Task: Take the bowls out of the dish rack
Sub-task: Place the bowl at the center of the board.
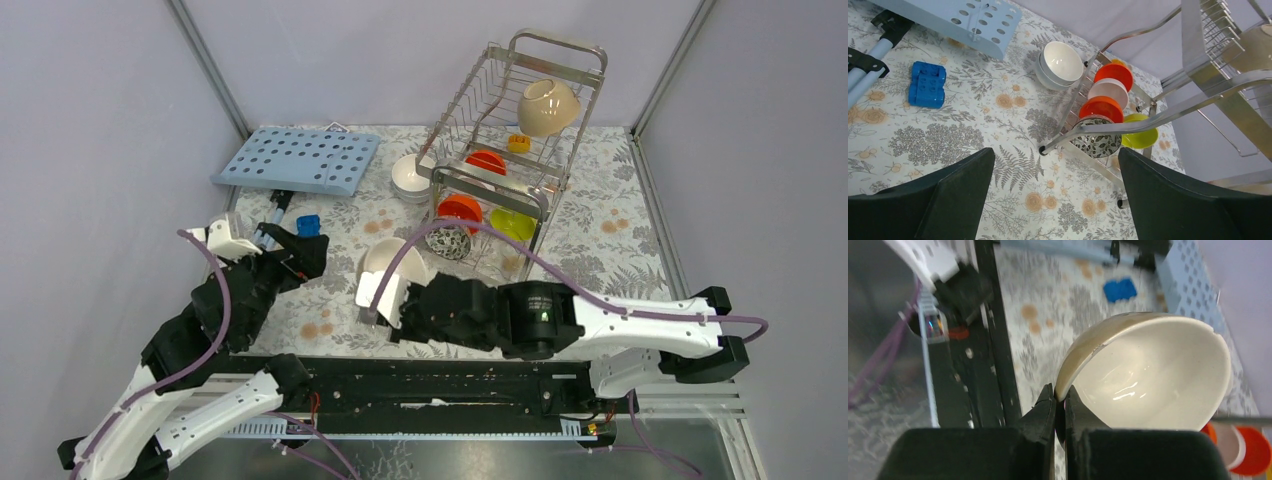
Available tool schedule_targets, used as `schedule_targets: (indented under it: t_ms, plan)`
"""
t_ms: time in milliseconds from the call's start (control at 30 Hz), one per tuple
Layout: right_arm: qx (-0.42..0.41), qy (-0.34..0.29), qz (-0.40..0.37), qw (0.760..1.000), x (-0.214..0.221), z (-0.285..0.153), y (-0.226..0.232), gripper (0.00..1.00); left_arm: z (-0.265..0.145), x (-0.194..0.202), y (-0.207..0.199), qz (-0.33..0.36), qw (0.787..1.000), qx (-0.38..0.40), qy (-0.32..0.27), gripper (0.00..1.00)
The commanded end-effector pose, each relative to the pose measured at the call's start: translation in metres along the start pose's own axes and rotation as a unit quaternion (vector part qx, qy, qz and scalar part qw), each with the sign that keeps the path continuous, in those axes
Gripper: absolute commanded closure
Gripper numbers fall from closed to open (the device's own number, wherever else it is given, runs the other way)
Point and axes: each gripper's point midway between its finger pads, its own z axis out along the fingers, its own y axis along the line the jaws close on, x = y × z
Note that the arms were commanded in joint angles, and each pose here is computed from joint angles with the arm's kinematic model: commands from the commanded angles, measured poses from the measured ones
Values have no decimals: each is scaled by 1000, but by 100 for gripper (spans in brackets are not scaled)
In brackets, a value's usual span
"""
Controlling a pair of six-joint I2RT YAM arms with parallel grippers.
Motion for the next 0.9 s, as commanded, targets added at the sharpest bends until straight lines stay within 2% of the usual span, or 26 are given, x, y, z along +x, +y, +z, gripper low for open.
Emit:
schedule_targets:
  t_ms: [0,133,300,400,567,733,867]
  plan:
    - [51,-9,19,998,30,-15,-6,100,-17,-31,-16,-21,998,51,-35,1]
    - [44,53,-2,998,94,-18,16,100,-32,-28,-31,-19,993,115,-16,1]
    - [43,114,-63,991,144,-22,40,100,-43,8,-56,-11,977,203,60,1]
    - [33,151,-110,982,167,-21,58,100,-37,47,-56,8,971,193,141,1]
    - [14,190,-140,972,194,-19,75,100,-37,110,-52,44,943,179,278,1]
    - [-13,205,-135,969,208,-16,89,100,-44,133,-53,60,922,202,326,2]
    - [-29,219,-143,965,215,-8,99,100,-44,146,-54,82,907,211,356,10]
